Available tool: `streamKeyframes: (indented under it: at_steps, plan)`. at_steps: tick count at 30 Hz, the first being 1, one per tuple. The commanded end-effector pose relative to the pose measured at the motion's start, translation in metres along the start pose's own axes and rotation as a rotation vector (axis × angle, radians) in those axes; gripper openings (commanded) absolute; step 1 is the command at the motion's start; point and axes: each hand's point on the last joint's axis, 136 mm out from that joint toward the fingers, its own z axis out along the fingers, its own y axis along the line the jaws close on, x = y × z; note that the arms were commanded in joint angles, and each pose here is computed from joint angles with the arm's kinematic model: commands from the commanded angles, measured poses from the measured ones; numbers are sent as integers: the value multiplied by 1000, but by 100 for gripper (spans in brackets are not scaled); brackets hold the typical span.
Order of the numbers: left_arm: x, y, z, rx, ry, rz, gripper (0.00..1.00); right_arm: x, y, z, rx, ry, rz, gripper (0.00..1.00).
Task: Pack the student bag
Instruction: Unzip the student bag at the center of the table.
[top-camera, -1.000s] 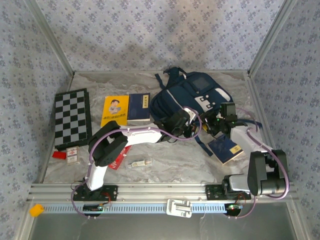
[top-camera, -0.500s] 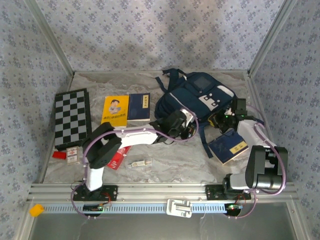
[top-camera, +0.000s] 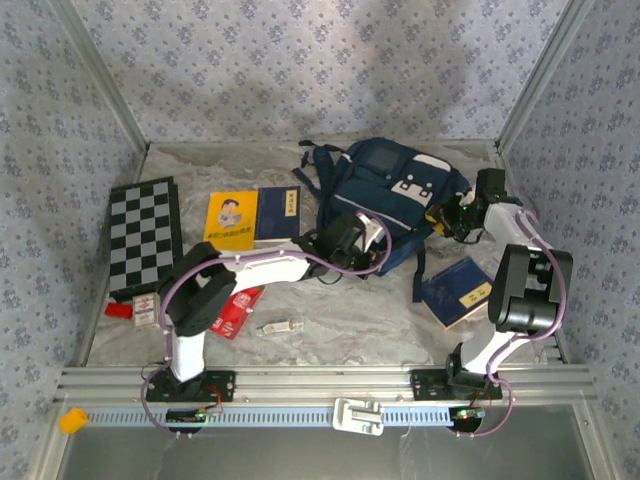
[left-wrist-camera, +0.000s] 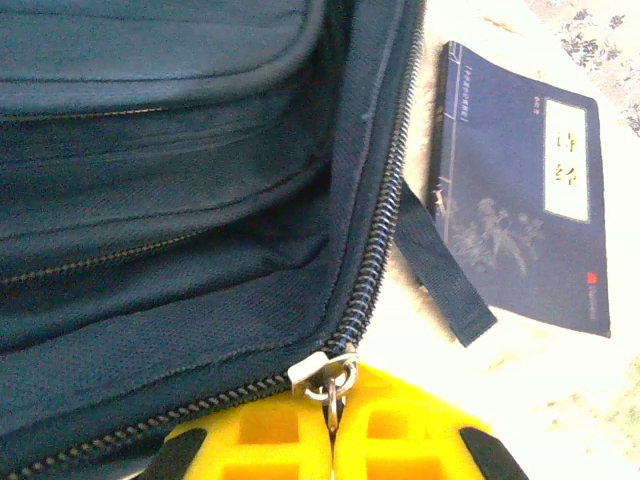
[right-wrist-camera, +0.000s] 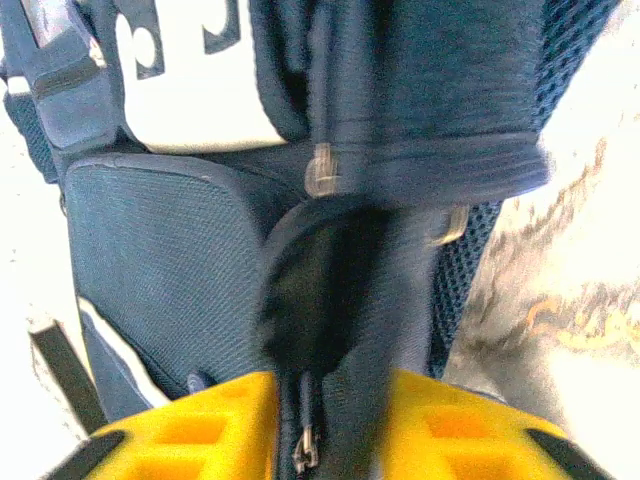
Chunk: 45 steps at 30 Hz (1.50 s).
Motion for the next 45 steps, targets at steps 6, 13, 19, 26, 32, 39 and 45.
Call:
streamKeyframes:
  at_steps: [6, 13, 19, 26, 32, 39, 45]
  plan:
    - [-27, -27, 20, 53, -35, -67, 0, 33, -8, -27, 30, -21, -52, 70]
    - [-30, -30, 19, 57, -40, -54, 0, 94, -11, -30, 4, 36, -32, 77]
    - [-33, -36, 17, 68, -47, -41, 0, 108, -3, -4, -15, 36, 4, 73]
    - [-33, -41, 8, 73, -42, -13, 0, 97, -7, 11, 13, 23, -8, 42]
    - [-22, -24, -11, 48, -32, -36, 0, 85, -15, 3, 62, 28, -63, 3]
    - [5, 45, -51, -61, -21, -107, 0, 51, -25, -24, 114, -32, -123, 0]
    - [11, 77, -61, -87, -12, -159, 0, 16, -11, -24, 108, -56, -144, 1]
